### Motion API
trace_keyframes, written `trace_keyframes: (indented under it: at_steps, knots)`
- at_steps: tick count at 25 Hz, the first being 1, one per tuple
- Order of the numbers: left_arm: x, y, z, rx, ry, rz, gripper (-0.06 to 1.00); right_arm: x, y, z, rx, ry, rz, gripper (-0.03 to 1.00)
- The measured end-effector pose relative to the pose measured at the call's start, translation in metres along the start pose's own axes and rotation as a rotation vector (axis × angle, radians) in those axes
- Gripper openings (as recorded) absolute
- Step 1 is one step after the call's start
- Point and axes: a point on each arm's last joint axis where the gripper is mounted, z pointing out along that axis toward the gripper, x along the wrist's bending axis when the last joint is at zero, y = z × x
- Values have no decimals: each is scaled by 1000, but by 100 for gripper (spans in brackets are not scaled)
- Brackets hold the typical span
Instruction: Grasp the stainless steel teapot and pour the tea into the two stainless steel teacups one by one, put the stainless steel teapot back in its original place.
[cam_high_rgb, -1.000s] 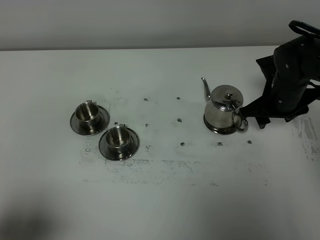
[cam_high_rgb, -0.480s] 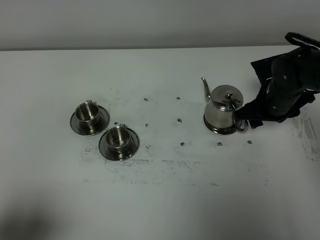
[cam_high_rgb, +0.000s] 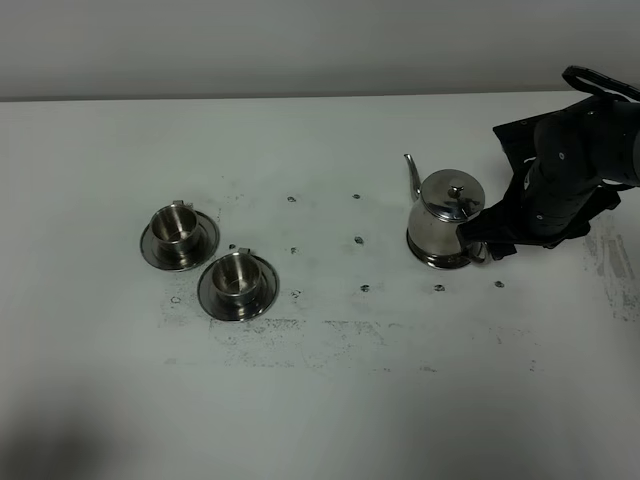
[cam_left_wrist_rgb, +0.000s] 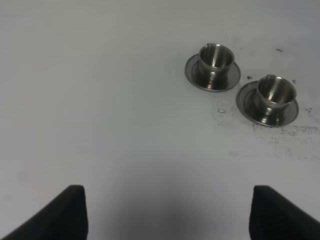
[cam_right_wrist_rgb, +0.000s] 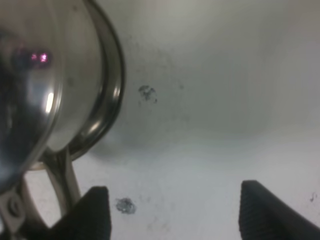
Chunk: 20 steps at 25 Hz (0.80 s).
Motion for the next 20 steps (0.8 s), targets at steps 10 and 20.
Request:
trace_keyframes:
  at_steps: [10, 20]
  knots:
    - [0, 0, 0, 0, 0, 0, 64, -17, -10, -9, 104, -104, -8, 53]
    - [0, 0, 0, 0, 0, 0, 64, 1, -30, -91, 29, 46, -50, 53]
